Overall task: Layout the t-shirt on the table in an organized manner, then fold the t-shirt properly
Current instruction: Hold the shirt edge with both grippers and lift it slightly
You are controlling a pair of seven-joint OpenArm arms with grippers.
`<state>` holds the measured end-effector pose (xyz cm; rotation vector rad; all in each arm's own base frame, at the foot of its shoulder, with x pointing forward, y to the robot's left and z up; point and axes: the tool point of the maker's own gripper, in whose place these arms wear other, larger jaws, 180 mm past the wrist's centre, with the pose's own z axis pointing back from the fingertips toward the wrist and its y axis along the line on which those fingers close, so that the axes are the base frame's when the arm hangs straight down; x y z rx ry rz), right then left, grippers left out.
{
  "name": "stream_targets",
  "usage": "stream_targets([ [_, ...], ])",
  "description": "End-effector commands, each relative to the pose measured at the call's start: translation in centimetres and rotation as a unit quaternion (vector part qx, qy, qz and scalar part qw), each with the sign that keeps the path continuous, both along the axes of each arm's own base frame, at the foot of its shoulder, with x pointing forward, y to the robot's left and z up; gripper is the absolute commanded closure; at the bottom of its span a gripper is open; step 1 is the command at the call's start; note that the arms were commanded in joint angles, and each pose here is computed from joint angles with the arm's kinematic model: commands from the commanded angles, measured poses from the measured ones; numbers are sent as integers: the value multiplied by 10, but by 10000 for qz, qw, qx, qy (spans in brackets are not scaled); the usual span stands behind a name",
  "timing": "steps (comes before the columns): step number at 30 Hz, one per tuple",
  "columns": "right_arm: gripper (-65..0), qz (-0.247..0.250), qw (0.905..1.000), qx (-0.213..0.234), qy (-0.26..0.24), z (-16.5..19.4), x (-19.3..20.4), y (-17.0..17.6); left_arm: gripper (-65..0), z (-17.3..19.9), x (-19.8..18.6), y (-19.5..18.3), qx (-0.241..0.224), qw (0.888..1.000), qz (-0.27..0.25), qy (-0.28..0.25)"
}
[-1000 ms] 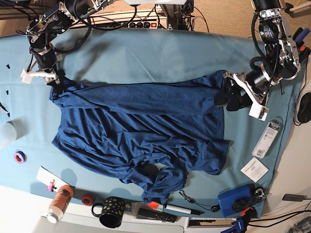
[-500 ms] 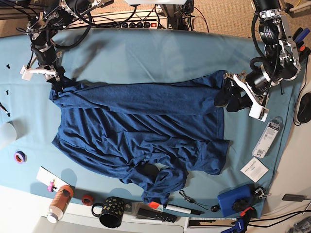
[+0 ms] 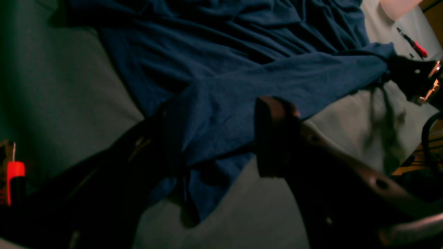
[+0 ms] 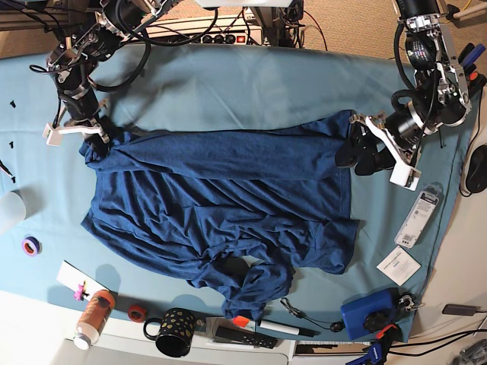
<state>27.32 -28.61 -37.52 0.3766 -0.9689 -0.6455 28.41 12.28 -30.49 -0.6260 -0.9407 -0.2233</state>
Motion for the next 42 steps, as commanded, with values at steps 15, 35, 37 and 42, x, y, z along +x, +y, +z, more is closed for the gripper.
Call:
stream_targets([
  [15, 0, 141, 9996, -186, -168, 12, 7, -2, -404, -68, -21, 38, -224, 9844, 1193, 1274],
  [35, 0, 202, 9995, -46, -228, 14, 8, 2, -404, -79, -35, -38, -1121, 9789, 344, 1673],
  [37, 0, 209, 9995, -43, -215, 14, 7, 3, -404, -79, -31, -42, -989, 9817, 291, 1603],
  [42, 0, 222, 9995, -40, -200, 13, 7, 3, -404, -73, -10, -26, -772, 9854, 558, 1413],
])
